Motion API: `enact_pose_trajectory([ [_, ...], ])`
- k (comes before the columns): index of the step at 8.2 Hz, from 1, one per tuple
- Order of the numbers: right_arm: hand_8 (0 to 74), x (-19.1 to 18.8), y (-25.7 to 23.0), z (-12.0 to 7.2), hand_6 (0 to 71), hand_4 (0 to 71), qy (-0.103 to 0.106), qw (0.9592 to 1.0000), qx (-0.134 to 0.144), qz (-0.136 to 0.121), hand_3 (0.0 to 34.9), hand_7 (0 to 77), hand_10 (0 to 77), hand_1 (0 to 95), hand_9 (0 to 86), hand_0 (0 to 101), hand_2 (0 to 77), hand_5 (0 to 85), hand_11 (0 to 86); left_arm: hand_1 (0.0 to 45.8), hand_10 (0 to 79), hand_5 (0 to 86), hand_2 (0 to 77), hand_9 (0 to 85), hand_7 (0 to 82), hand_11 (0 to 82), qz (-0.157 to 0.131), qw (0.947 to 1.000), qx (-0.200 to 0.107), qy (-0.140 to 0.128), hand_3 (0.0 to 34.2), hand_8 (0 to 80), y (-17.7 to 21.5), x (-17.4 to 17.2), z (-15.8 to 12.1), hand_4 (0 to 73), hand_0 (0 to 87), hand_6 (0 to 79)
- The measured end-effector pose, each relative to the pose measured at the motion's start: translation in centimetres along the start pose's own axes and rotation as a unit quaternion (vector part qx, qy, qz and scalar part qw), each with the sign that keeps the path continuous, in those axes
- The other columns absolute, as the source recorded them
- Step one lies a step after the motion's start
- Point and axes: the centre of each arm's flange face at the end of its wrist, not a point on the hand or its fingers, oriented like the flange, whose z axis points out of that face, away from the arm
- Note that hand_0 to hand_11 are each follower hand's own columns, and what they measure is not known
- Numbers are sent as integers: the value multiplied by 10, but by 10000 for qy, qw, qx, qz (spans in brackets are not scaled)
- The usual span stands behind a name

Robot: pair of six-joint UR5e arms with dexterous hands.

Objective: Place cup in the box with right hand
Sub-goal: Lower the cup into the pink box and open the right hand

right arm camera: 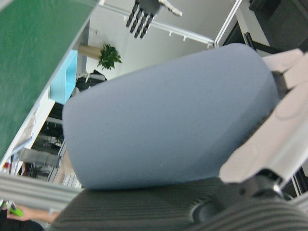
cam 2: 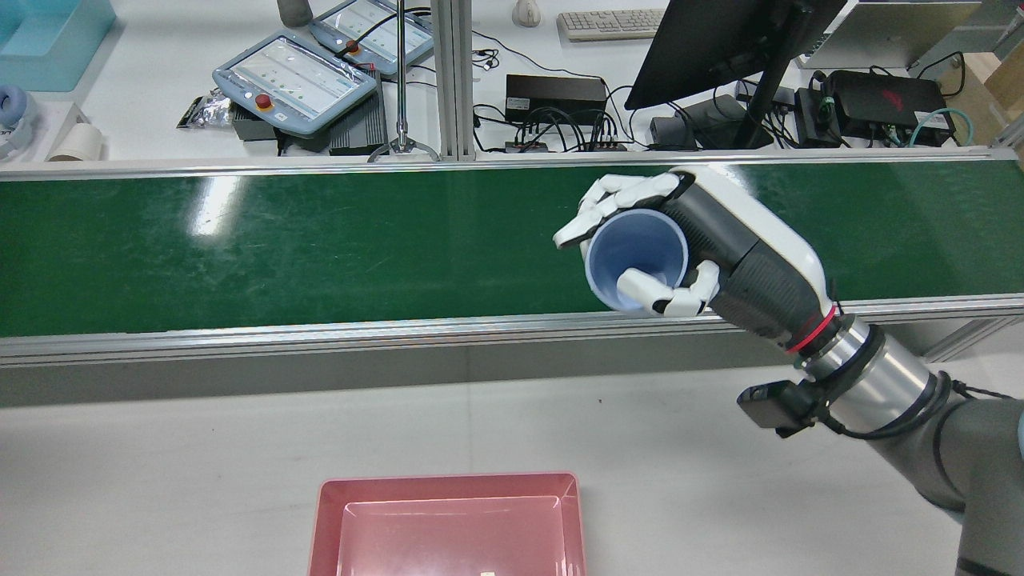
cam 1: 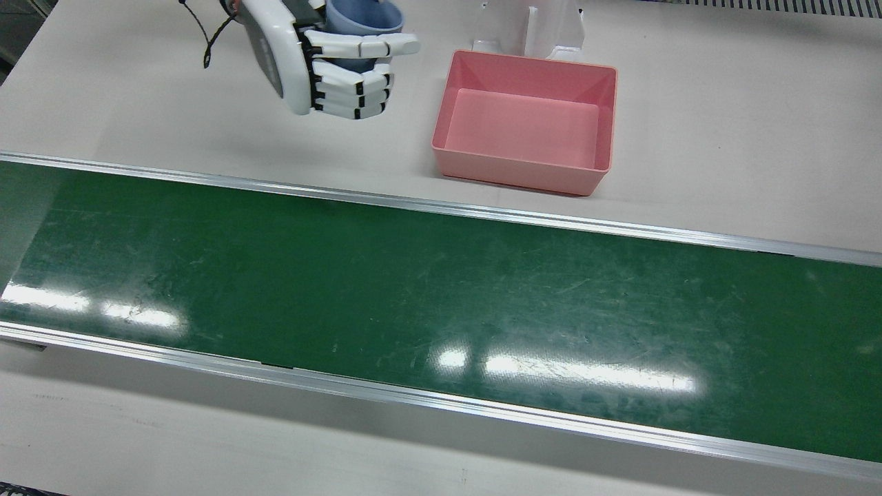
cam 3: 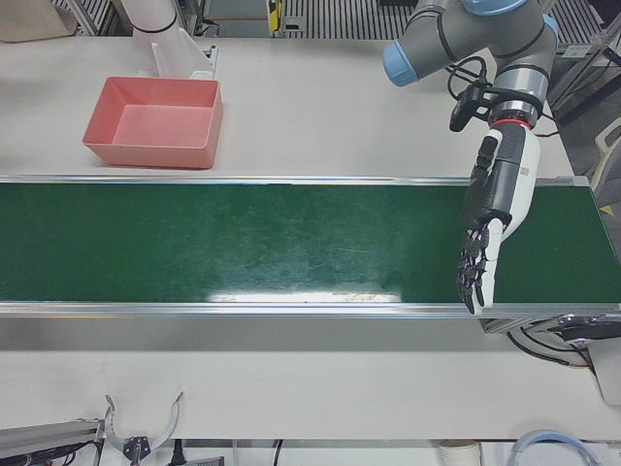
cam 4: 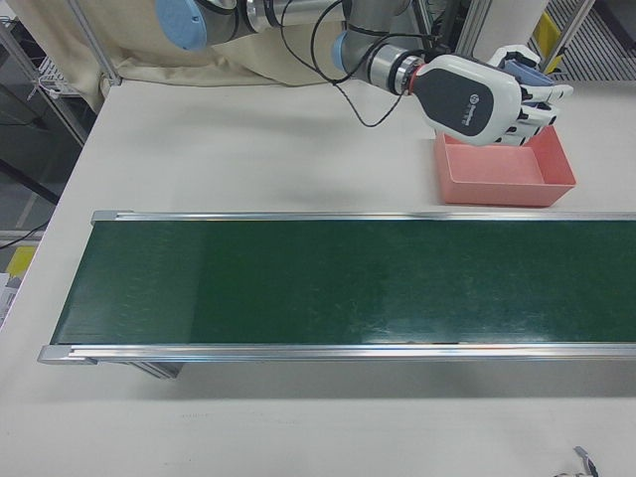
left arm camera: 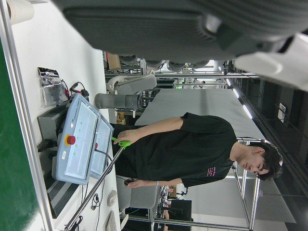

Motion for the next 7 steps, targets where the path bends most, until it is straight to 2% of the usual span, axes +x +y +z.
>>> enact_pose_trajectory([
  [1, 540, 37, 36, -10, 420, 360, 238, 9995, -168, 80, 18, 611, 475, 0, 513, 522, 540, 115, 524, 5, 0, 5, 5, 0, 5, 0, 0, 10000, 1, 0, 0, 0, 0, 0, 0, 11, 0, 0],
  [2, 540, 68, 63, -20, 404, 360, 433, 9986, -273, 163, 4, 633, 398, 0, 513, 513, 540, 125, 567, 5, 0, 5, 5, 0, 5, 0, -1, 10000, 3, 0, 0, 0, 0, 0, 0, 11, 0, 0],
  [3, 540, 93, 86, -28, 398, 365, 609, 9972, -370, 222, 2, 644, 387, 0, 513, 501, 540, 125, 578, 5, 0, 5, 5, 0, 5, 0, -1, 10000, 3, 0, 0, 0, 0, 0, 0, 11, 0, 5],
  [4, 540, 108, 98, -35, 322, 365, 738, 9961, -425, 249, 0, 725, 338, 0, 513, 500, 540, 109, 562, 5, 0, 5, 5, 0, 5, 0, 0, 10000, 1, 0, 0, 0, 0, 0, 0, 11, 0, 5],
  [5, 551, 117, 103, -39, 218, 333, 826, 9952, -446, 269, 0, 676, 218, 5, 502, 480, 273, 87, 453, 5, 0, 5, 5, 0, 5, 0, -1, 10000, 2, 0, 0, 0, 0, 0, 0, 11, 0, 5],
  [6, 529, 124, 107, -42, 60, 267, 901, 9944, -463, 285, 0, 589, 55, 131, 469, 463, 11, 38, 333, 5, 0, 5, 5, 0, 5, 0, -1, 10000, 4, 0, 0, 0, -1, 0, 0, 11, 0, 5],
  [7, 458, 129, 109, -45, 5, 142, 952, 9939, -470, 291, 0, 425, 16, 44, 409, 457, 11, 27, 153, 5, 0, 5, 5, 0, 5, 0, -1, 10000, 5, 0, 0, 0, -1, 0, 0, 11, 0, 5],
])
